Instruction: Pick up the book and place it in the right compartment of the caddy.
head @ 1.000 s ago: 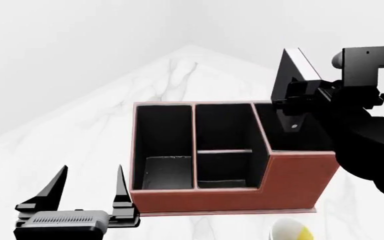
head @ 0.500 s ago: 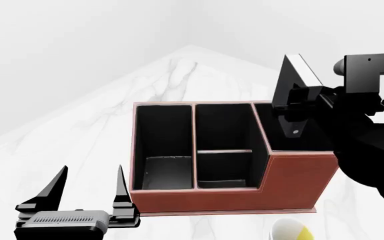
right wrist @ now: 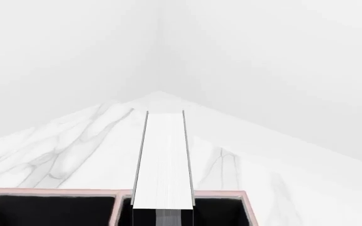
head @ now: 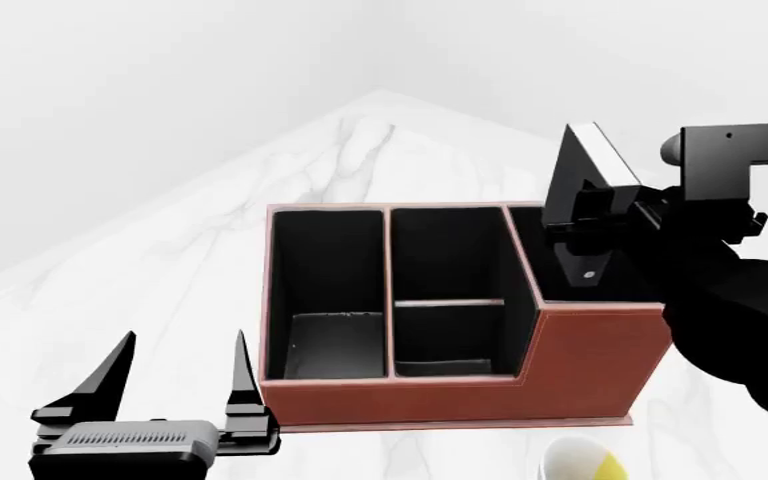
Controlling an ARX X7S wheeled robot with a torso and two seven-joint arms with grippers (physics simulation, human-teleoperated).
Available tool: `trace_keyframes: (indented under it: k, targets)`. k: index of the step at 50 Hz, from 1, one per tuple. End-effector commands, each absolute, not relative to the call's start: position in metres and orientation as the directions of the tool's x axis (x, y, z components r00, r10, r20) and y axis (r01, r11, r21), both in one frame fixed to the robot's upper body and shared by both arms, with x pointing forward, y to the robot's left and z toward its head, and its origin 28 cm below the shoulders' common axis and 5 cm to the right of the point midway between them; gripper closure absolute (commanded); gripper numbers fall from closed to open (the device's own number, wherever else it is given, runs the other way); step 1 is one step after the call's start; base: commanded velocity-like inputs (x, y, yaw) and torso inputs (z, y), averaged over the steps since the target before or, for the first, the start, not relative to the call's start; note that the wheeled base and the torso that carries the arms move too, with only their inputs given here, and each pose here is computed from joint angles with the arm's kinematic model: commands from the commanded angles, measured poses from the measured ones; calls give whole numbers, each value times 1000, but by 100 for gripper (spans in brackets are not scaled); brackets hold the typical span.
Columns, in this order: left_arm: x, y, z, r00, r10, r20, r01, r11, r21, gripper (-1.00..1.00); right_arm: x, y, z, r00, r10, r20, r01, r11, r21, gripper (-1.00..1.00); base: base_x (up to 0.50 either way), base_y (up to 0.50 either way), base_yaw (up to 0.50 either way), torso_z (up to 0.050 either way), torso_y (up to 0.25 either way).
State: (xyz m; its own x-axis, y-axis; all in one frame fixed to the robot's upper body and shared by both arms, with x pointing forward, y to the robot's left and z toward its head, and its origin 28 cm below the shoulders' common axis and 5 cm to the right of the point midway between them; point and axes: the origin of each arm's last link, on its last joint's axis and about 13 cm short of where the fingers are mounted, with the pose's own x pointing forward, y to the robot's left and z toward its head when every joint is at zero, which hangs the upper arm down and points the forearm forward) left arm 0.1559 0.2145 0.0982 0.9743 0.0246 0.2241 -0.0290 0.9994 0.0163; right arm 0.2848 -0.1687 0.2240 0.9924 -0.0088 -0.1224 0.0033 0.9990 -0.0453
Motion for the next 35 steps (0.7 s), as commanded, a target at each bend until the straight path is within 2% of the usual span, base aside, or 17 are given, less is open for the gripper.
trace_keyframes:
  k: [1, 35]
  targets:
    - [156, 214, 98, 974, 24, 224, -28, 999, 17, -100, 286, -174, 225, 996, -39, -86, 34, 997, -63, 100, 0, 0, 0, 0, 0]
    - [156, 214, 98, 975, 21, 221, -24, 1000, 14, -100, 290, -174, 209, 992, -37, -123, 29, 998, -62, 100, 0, 0, 0, 0, 2]
